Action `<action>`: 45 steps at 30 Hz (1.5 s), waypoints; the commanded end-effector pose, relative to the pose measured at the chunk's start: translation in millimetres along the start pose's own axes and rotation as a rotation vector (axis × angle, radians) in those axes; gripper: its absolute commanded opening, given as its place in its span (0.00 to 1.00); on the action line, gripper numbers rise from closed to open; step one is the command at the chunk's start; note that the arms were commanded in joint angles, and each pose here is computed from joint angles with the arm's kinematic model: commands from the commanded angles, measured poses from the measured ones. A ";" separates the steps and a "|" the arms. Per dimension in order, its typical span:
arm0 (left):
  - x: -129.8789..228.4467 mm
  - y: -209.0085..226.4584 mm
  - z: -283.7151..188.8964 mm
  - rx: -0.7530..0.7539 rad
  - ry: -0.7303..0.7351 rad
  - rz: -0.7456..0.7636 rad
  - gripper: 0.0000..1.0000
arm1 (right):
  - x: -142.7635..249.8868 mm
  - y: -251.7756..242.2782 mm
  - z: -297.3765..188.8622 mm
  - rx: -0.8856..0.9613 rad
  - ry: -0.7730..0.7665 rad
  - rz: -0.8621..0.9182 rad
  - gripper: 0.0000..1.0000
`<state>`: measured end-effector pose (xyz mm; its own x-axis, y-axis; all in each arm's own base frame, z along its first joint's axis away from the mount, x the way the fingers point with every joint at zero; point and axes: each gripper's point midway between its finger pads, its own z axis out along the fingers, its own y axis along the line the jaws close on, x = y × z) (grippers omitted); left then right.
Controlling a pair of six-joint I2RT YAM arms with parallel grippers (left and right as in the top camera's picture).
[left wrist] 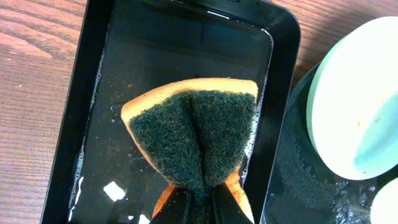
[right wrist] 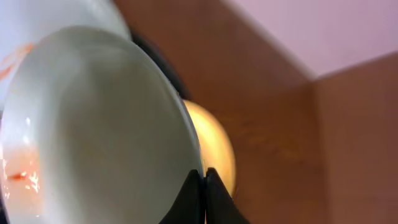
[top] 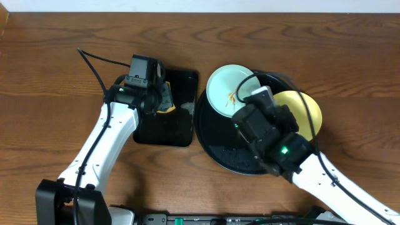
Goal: Clean dirty plates on tray and stack at the side
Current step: 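Grasp the lower pale green plate rim with the right gripper and lift, then place the pale green plate on the table right of the tray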
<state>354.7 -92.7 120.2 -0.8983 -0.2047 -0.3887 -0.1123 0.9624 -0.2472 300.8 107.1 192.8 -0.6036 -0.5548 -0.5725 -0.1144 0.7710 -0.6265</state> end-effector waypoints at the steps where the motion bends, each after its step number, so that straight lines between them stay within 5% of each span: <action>1: -4.4 3.0 -0.8 -0.014 -0.014 0.013 0.08 | -23.3 -21.8 -13.2 0.142 -0.072 -0.111 0.01; 13: -4.4 3.0 -0.8 -0.014 -0.014 0.013 0.08 | -40.1 -25.4 -17.4 0.171 -0.126 -0.107 0.01; 24: -4.5 2.9 -0.8 -0.014 -0.015 0.013 0.08 | -5.4 -38.6 40.4 -0.032 0.037 0.535 0.01; 39: -4.2 2.8 -0.8 -0.014 -0.014 0.014 0.08 | 119.8 -195.3 106.6 0.315 0.238 1.208 0.01; 45: -4.2 2.8 -0.8 -0.014 -0.014 0.013 0.08 | 178.8 -215.6 117.0 0.444 0.367 1.306 0.01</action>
<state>355.0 -91.6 120.1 -0.8972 -0.2051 -0.3911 -0.1150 0.9635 -0.2416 312.8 -179.9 171.2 -0.3117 0.5771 -0.7548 0.8473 0.5283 0.0541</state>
